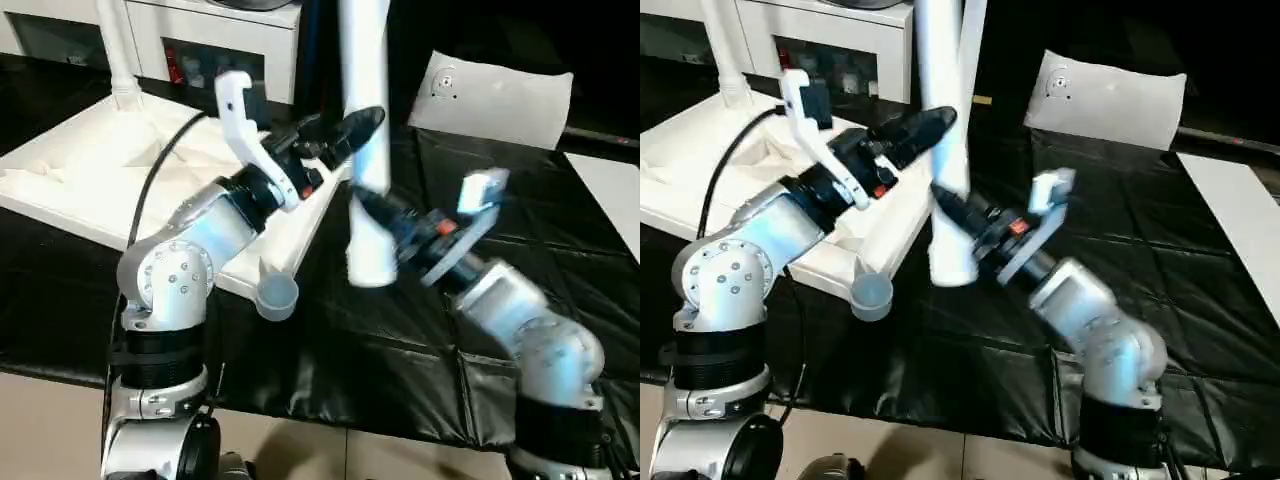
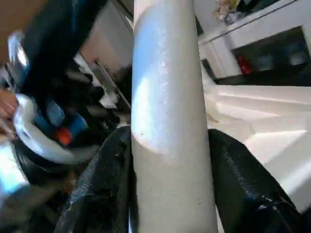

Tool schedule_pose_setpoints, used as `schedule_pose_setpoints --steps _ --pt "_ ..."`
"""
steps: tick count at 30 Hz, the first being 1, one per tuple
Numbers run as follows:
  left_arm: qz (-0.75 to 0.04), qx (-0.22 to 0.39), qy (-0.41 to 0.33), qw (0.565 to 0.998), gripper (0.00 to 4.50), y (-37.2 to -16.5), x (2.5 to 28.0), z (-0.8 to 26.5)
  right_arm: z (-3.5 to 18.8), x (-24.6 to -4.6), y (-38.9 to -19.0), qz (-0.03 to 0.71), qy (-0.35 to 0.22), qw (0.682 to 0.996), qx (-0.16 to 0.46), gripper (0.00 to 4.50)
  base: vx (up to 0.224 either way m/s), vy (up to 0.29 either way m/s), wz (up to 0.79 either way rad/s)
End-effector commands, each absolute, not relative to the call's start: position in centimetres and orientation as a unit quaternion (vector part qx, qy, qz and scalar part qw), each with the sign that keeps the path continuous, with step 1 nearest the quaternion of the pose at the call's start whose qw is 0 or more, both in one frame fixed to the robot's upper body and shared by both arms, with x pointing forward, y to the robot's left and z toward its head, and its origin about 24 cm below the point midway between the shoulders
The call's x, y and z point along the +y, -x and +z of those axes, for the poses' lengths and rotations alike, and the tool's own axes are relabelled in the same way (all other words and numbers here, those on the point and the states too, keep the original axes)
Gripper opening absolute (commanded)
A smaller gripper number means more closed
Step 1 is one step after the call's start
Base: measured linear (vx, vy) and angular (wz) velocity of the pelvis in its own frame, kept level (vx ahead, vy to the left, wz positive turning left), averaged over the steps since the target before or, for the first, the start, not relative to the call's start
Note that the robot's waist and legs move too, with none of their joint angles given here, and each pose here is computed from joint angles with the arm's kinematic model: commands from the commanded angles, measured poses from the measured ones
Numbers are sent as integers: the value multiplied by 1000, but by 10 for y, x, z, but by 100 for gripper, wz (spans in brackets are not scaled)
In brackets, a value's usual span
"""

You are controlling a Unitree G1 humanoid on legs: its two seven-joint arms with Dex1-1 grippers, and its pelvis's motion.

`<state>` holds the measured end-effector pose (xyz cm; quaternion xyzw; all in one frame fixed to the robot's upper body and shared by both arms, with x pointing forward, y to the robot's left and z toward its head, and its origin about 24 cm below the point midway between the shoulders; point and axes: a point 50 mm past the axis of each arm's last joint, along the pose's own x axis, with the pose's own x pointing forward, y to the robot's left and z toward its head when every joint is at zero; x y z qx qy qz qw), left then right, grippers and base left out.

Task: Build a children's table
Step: Pick table leg

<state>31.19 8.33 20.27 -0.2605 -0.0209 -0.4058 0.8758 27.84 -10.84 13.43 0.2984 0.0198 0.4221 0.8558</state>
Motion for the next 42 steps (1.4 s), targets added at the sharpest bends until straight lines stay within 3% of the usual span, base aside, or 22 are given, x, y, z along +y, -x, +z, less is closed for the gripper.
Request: schedule_pose_setpoints --steps 1,15,20,22,39,40,42 --pt "-411 -12 261 873 404 -309 80 201 140 -105 -279 414 -221 883 -12 188 0 0 0" --pt "-352 10 265 898 269 -306 74 185 122 -81 -281 388 -68 919 -29 188 0 0 0" --pt "-327 10 274 904 240 -307 72 184 118 -77 -281 381 -61 922 -33 188 0 0 0" --pt "-315 10 276 908 208 -308 73 183 117 -76 -281 375 -63 924 -35 188 0 0 0" --pt "-286 6 291 913 186 -311 76 183 114 -75 -284 361 -62 930 -38 188 0 0 0" --pt "-285 6 290 914 186 -311 77 183 114 -75 -284 359 -63 931 -38 244 0 0 0" --pt "-282 5 289 915 186 -312 79 184 115 -76 -284 361 -64 930 -39 258 0 0 0"
